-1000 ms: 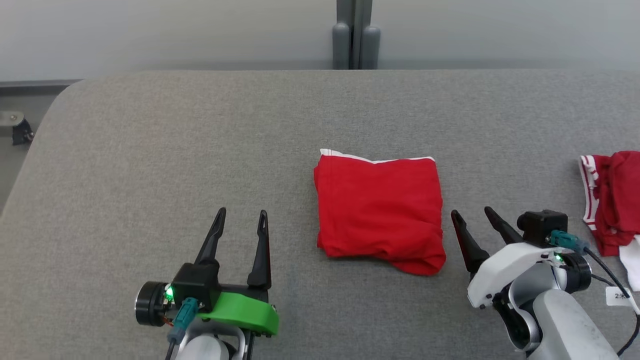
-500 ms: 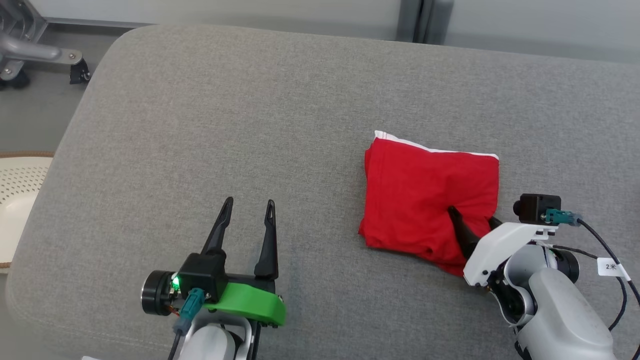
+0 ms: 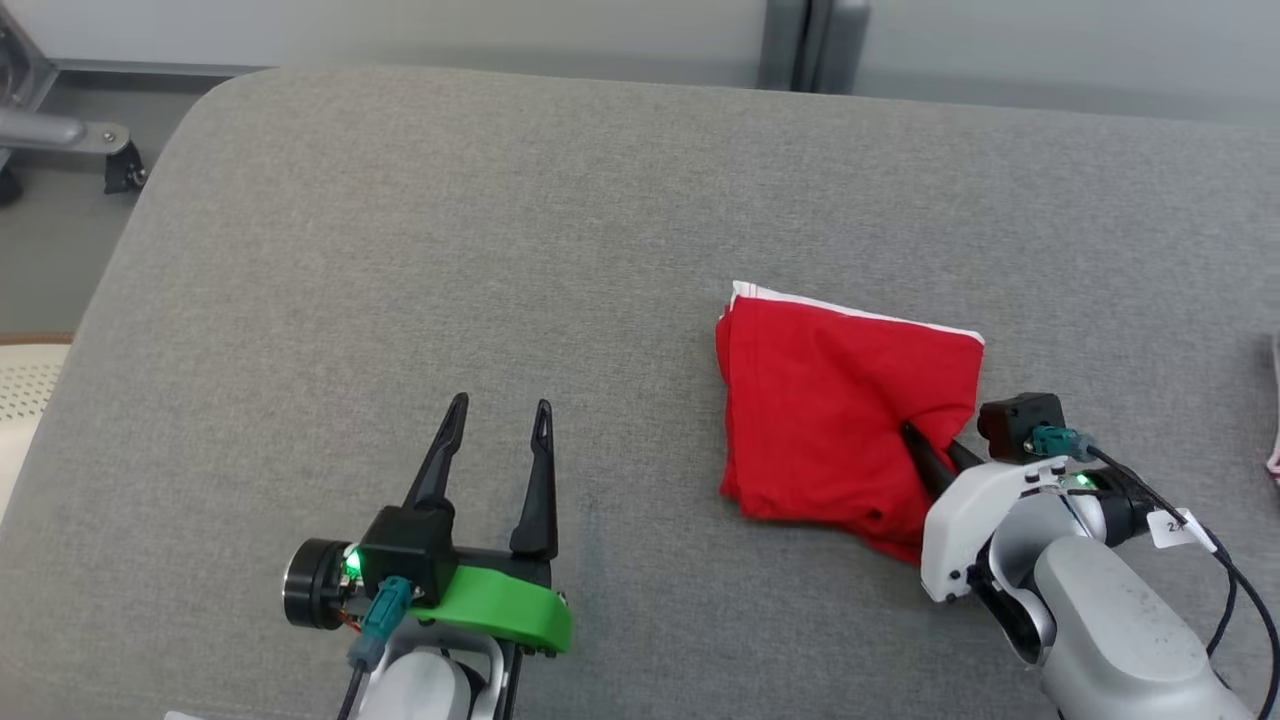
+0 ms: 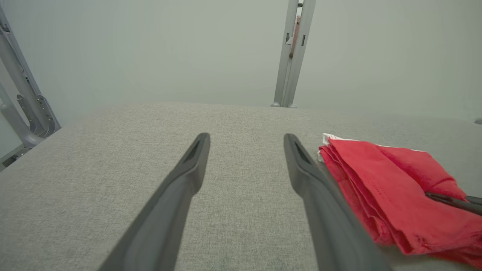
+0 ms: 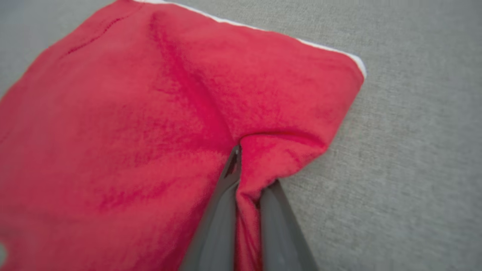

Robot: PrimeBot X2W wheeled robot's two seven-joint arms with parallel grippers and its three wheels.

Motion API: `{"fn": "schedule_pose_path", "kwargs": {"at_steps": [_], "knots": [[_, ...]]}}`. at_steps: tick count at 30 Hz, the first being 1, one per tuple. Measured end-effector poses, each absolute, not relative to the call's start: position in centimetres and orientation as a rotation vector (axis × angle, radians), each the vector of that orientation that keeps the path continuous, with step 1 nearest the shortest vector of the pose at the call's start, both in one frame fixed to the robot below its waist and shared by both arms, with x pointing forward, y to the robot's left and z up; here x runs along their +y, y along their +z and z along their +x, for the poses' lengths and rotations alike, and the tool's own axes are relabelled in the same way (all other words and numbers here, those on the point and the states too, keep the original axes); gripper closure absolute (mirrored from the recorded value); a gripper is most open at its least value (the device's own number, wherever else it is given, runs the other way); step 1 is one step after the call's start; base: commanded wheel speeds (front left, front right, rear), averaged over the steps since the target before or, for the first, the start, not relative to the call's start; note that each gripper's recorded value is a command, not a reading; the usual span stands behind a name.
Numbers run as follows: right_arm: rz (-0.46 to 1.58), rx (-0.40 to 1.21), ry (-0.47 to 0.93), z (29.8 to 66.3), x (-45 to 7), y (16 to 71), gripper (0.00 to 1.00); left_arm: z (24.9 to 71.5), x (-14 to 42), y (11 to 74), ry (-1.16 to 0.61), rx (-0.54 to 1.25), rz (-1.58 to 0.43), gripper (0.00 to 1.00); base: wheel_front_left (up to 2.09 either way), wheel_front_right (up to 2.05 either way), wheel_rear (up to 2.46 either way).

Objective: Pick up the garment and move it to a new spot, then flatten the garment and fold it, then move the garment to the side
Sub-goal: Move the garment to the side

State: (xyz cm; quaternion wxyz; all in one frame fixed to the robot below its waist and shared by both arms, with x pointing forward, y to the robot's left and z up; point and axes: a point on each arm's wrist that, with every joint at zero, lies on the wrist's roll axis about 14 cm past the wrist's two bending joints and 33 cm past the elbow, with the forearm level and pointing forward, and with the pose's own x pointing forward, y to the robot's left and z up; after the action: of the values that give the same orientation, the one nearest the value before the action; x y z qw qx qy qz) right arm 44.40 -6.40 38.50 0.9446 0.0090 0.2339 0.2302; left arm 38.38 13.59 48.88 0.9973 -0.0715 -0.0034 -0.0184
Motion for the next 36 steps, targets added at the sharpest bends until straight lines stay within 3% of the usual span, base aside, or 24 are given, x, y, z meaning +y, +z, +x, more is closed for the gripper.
{"fn": "schedule_pose_path", "kwargs": {"at_steps": [11,21,36], "knots": [[-0.284,0.401,0.495,43.9,-13.8,42.2,1.00,39.6,7.9,50.4,-0.223,-0.050,-0.167,0.00,0.00,0.00,0.00],[-0.495,0.315,0.300,45.4,-27.3,49.4,1.00,42.1,-0.1,51.4,-0.485,-0.094,-0.147,0.00,0.00,0.00,0.00],[-0.573,0.567,0.045,45.5,-39.7,43.3,1.00,46.2,-4.8,45.8,-0.617,-0.006,-0.173,0.00,0.00,0.00,0.00]]}}
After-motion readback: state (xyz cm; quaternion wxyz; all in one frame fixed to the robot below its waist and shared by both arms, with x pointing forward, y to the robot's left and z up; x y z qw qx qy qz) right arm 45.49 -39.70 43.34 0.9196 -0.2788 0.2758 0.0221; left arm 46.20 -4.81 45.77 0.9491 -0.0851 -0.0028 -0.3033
